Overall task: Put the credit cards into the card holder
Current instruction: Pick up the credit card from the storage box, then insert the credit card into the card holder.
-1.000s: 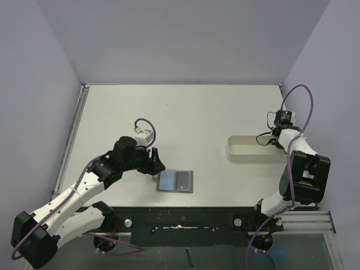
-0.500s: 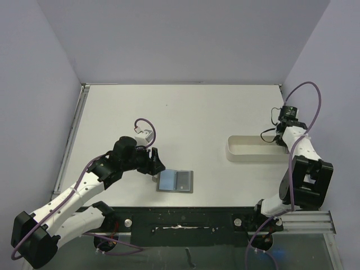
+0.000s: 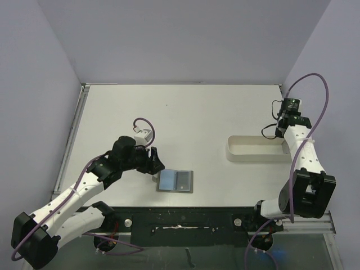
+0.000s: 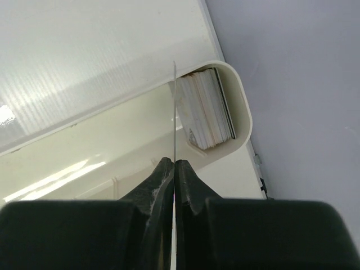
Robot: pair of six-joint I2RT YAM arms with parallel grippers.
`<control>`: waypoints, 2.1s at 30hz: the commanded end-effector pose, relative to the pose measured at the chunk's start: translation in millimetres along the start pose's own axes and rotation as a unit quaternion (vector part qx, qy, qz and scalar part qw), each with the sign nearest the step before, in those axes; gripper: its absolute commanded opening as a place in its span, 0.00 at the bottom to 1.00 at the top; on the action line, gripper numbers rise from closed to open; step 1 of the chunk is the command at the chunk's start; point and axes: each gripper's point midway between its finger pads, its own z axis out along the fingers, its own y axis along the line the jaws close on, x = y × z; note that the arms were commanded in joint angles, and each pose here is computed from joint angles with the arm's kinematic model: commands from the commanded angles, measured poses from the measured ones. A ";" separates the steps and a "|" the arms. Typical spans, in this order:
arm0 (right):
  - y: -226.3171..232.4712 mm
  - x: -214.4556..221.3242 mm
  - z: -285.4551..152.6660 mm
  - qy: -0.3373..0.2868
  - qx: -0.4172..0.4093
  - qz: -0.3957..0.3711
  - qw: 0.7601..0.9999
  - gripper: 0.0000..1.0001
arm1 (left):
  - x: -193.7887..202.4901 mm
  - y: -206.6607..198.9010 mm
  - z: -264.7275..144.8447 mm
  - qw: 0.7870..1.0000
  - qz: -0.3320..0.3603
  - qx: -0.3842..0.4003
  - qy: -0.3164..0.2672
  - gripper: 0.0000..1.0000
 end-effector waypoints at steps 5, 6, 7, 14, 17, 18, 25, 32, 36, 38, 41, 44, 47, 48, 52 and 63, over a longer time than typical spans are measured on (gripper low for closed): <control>35.3 -29.3 -64.7 -0.061 -0.062 0.007 0.996 0.00 | -22.0 1.6 -0.1 0.999 -0.013 -0.011 -0.030 0.55; 40.8 -29.8 -70.3 -0.064 -0.071 0.006 0.995 0.00 | -20.9 3.5 1.4 0.999 -0.016 -0.015 -0.028 0.55; 50.5 -32.7 -81.0 -0.076 -0.091 0.009 0.993 0.00 | -20.0 4.4 2.8 0.999 -0.020 -0.016 -0.025 0.54; 112.3 -28.1 -124.7 -0.101 -0.237 0.031 0.966 0.00 | -9.8 21.5 18.0 0.997 -0.060 -0.045 0.000 0.49; 142.4 -23.4 -145.9 -0.110 -0.302 0.040 0.946 0.00 | -2.3 27.9 24.6 0.996 -0.073 -0.053 0.012 0.48; 153.5 -24.3 -154.2 -0.117 -0.326 0.044 0.937 0.00 | -2.9 28.1 25.7 0.996 -0.077 -0.052 0.010 0.48; 224.7 -0.1 -204.7 -0.106 -0.461 0.036 0.880 0.00 | 26.8 50.5 41.8 0.987 -0.129 -0.089 0.032 0.48; 261.7 37.2 -235.0 -0.078 -0.538 0.022 0.839 0.00 | 39.3 59.6 47.8 0.982 -0.157 -0.103 0.035 0.48; 277.6 60.5 -242.1 -0.059 -0.557 0.021 0.828 0.00 | 41.2 59.7 48.4 0.980 -0.169 -0.100 0.027 0.49; 286.8 77.7 -242.0 -0.041 -0.561 0.025 0.826 0.00 | 44.2 61.7 48.4 0.979 -0.173 -0.104 0.028 0.48; 297.3 97.7 -238.1 -0.009 -0.560 0.033 0.828 0.00 | 50.1 63.6 49.7 0.978 -0.177 -0.106 0.034 0.46; 305.3 113.3 -234.2 0.012 -0.557 0.037 0.829 0.00 | 56.1 62.9 51.0 0.977 -0.184 -0.101 0.039 0.42; 315.6 128.0 -234.6 0.028 -0.563 0.035 0.825 0.00 | 59.4 59.2 51.5 0.976 -0.196 -0.088 0.040 0.38; 319.1 132.9 -234.2 0.034 -0.563 0.032 0.825 0.00 | 60.0 57.9 51.2 0.976 -0.198 -0.086 0.039 0.36; 330.1 152.3 -231.1 0.060 -0.563 0.016 0.824 0.00 | 60.3 56.9 49.3 0.974 -0.206 -0.085 0.034 0.27; 345.4 191.5 -211.4 0.118 -0.566 0.026 0.816 0.00 | 61.1 56.8 44.2 0.963 -0.259 -0.075 -0.011 0.00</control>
